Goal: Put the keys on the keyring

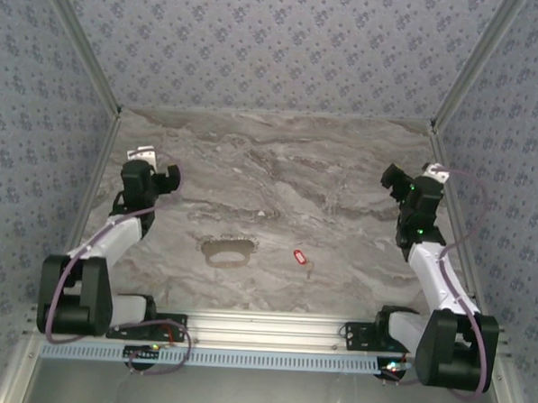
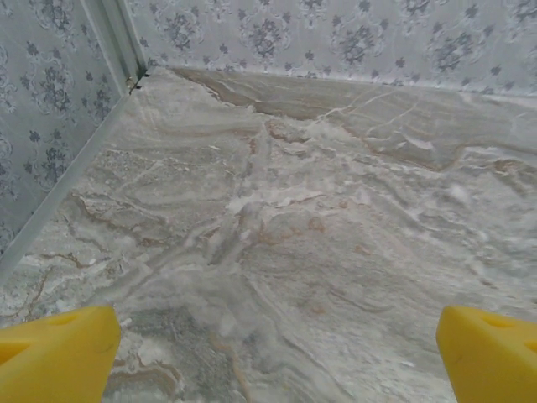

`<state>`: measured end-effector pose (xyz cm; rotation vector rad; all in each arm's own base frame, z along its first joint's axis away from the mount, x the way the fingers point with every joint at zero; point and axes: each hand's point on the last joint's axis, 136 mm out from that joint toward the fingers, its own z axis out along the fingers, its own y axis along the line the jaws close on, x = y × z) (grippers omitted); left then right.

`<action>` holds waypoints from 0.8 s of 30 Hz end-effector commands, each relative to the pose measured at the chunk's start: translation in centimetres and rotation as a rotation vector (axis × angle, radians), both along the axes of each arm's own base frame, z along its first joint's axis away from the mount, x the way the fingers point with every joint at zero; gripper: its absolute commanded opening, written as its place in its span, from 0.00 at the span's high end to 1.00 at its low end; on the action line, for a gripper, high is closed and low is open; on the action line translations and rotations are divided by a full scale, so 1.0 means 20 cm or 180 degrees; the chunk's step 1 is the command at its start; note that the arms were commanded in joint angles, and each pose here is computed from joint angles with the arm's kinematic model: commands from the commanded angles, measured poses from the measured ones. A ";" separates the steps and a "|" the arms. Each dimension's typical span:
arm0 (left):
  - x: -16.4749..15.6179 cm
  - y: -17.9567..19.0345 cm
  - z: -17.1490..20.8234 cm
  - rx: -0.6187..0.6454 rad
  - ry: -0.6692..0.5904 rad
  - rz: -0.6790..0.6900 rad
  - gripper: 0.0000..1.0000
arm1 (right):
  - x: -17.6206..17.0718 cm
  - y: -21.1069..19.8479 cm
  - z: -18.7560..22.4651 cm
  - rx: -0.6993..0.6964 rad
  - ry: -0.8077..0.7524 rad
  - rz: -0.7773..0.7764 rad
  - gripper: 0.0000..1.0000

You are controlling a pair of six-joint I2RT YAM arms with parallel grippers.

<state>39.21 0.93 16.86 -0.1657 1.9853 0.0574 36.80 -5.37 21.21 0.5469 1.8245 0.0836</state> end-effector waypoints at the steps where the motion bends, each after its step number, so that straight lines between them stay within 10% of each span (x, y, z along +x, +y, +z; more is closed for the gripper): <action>1: -0.11 -0.05 0.04 -0.0297 0.0306 0.0129 0.03 | -0.08 0.21 -0.17 0.0818 0.0607 0.0475 0.09; 24: -0.59 -0.36 -0.09 -0.1659 0.1635 0.0122 0.03 | -0.65 1.73 -0.63 0.0792 0.2445 0.2429 0.53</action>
